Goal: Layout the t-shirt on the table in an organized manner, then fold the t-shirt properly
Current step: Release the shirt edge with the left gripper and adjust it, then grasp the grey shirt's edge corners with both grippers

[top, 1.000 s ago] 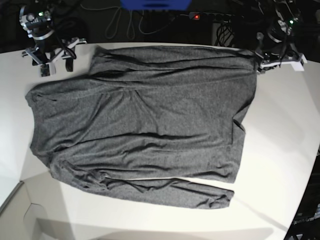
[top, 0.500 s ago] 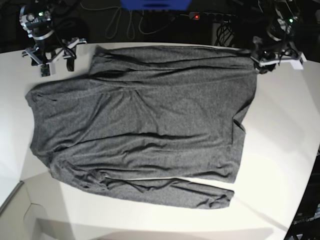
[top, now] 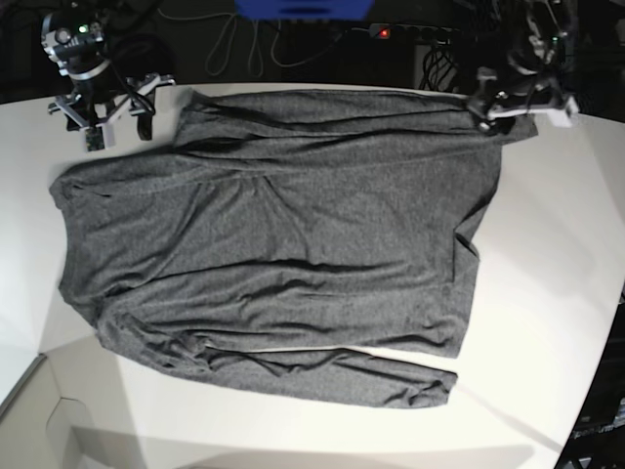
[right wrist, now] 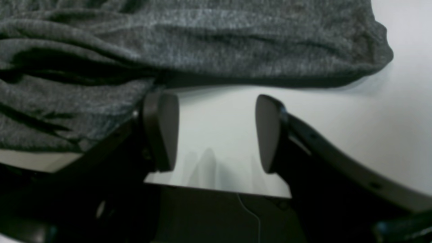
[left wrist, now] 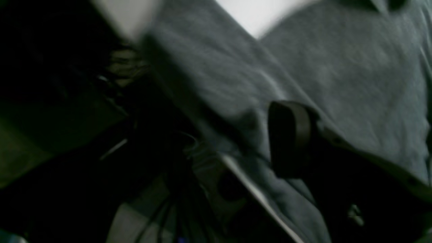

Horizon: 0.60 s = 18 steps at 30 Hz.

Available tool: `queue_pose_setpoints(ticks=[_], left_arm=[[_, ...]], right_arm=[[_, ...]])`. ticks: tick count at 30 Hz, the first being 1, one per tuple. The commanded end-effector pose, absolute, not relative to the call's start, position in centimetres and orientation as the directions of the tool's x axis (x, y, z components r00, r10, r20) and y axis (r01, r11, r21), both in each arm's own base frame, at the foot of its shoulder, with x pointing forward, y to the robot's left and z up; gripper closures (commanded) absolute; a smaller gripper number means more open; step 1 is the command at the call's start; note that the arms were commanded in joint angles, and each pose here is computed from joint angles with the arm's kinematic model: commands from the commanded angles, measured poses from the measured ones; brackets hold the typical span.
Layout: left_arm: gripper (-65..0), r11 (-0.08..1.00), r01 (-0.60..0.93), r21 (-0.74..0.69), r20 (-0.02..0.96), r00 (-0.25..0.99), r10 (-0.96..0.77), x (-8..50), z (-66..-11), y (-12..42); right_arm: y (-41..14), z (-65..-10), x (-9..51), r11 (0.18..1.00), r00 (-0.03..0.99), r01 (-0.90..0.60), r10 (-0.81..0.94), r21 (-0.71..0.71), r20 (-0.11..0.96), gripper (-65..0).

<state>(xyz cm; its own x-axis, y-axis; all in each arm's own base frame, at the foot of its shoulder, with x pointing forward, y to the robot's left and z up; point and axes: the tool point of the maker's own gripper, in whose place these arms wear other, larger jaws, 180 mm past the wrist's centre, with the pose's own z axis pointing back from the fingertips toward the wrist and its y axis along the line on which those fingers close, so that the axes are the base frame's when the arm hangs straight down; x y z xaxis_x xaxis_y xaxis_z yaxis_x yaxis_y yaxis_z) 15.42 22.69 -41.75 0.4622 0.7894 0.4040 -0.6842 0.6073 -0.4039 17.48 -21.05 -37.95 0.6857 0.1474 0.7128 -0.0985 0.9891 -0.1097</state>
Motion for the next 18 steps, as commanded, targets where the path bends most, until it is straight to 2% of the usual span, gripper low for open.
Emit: queue_pose_setpoints(ticks=[1,18], left_arm=[[-45.4,0.617,-0.673,-0.408,0.427,0.457,0.78,15.7,-41.0,23.0],[-45.2,0.607,-0.659,-0.445,0.427,0.439,0.79,17.8,-41.0,22.7]], right_arm=[[-21.2,-37.1,17.9,0.989,0.659,-0.094,0.148,-0.115,0.737,-36.6],[-21.3,-37.1,17.9,0.988,0.66,-0.095,0.152,-0.119,0.735,-36.6]])
